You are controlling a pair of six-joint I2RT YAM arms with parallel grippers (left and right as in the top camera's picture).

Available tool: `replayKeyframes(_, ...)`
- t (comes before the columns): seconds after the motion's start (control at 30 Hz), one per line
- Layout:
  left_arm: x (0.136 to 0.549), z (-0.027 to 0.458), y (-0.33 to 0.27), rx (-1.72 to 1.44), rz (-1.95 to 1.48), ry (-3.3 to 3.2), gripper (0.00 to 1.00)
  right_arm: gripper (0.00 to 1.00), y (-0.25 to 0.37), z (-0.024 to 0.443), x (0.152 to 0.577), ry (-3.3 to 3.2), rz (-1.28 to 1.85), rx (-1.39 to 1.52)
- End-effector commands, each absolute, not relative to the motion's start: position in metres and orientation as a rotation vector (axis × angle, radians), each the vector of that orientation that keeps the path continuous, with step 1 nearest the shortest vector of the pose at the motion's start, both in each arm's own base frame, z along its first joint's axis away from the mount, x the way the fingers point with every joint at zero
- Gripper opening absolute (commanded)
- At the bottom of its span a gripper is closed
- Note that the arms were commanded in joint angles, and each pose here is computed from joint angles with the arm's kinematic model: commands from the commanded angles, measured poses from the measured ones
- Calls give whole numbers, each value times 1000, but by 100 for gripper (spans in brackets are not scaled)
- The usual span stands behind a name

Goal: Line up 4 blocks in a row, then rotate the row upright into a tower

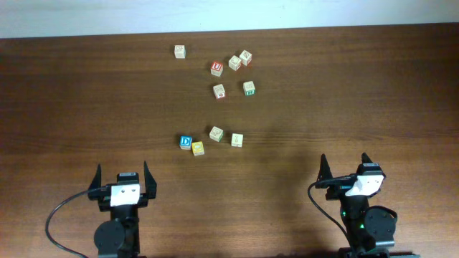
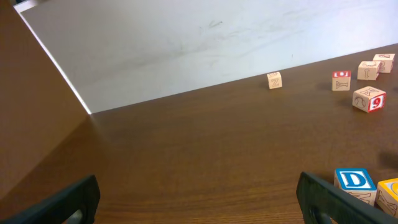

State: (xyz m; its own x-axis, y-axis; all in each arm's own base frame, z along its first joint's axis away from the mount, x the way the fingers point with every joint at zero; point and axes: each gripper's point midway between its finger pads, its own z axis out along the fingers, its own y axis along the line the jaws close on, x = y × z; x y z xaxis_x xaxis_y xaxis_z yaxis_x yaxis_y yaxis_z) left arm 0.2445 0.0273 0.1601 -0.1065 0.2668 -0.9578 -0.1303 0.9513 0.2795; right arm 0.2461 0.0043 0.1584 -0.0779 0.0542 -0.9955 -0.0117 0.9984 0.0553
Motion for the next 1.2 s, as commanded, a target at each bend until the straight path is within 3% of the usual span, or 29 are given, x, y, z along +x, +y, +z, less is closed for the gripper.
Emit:
replayKeyframes(0.0, 244, 160, 29, 113, 358, 1643, 99, 98, 7, 155, 246, 1651, 66, 27)
replayKeyframes(1.17, 246, 156, 6, 183, 214, 1644, 99, 98, 8, 156, 246, 1647, 73, 20)
